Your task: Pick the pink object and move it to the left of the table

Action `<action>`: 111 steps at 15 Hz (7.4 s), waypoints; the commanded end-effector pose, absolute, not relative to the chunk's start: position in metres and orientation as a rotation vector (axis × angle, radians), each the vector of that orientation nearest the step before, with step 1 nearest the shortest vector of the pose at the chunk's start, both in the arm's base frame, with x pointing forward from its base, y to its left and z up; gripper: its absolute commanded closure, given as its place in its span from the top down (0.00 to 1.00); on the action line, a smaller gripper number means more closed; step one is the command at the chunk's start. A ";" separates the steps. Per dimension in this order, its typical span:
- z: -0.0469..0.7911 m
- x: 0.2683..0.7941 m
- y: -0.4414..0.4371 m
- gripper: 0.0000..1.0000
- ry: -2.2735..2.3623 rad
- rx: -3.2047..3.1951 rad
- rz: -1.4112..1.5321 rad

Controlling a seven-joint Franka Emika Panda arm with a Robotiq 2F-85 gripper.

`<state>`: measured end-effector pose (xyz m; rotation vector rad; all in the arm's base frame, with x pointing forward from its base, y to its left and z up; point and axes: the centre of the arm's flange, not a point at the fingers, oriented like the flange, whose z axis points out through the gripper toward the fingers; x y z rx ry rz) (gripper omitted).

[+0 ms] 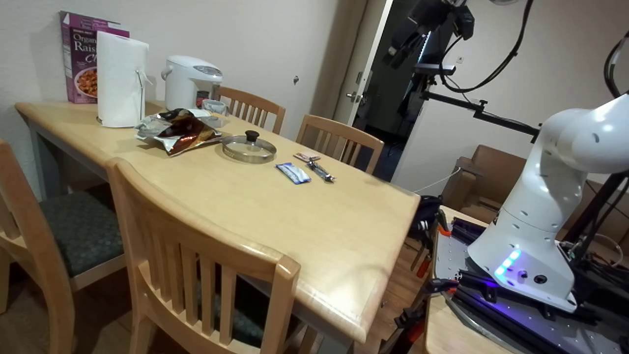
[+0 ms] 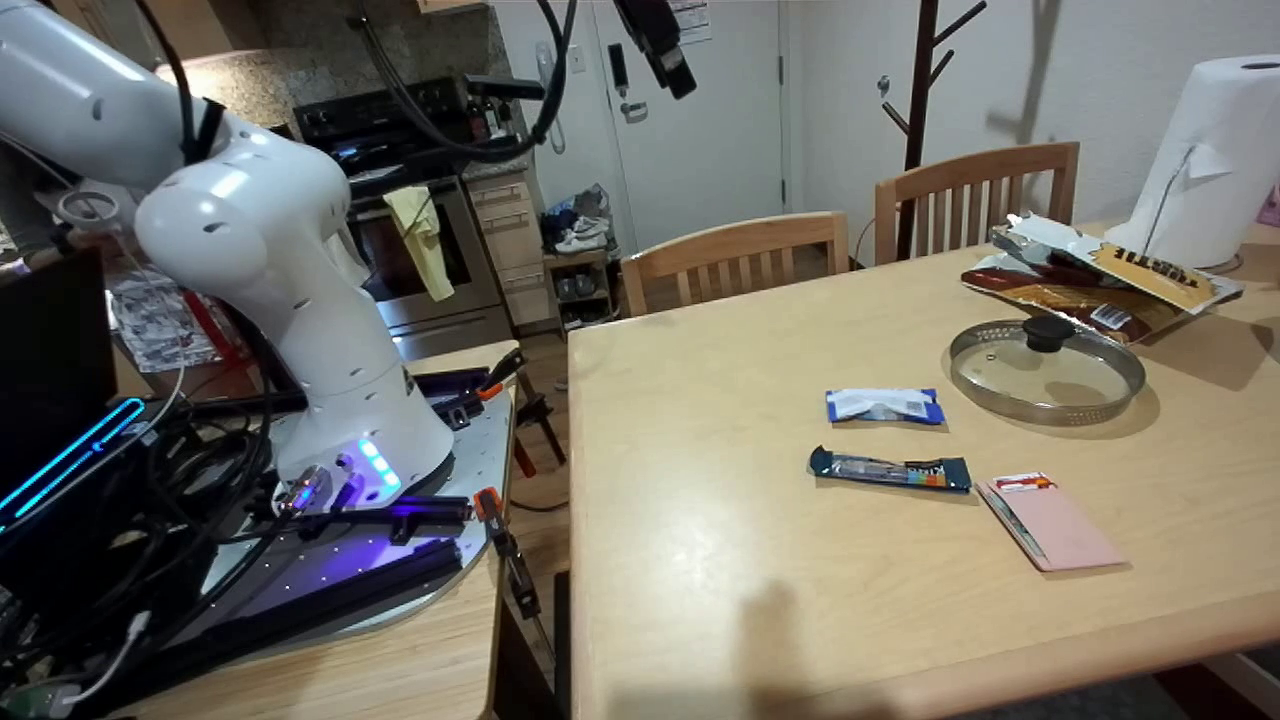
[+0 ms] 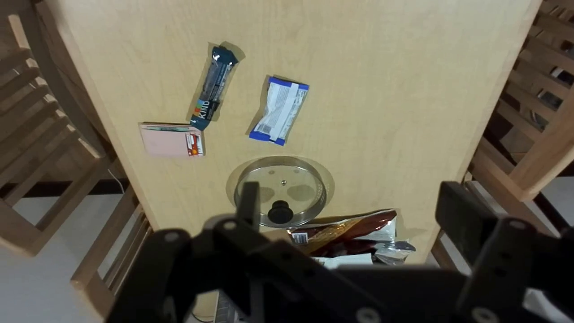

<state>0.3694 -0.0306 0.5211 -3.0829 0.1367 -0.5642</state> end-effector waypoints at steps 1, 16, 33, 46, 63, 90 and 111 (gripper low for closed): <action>0.511 0.396 -0.048 1.00 0.240 -3.063 -0.537; 0.466 0.472 -0.102 1.00 0.478 -2.971 -0.156; 0.429 0.554 -0.165 1.00 0.500 -2.962 0.074; 0.428 0.540 -0.193 1.00 -0.371 -3.161 0.093; 0.421 0.547 -0.164 1.00 -1.155 -3.046 0.233; 0.343 0.591 -0.182 1.00 -1.828 -2.563 0.149; 0.404 0.651 -0.239 1.00 -1.863 -2.460 0.225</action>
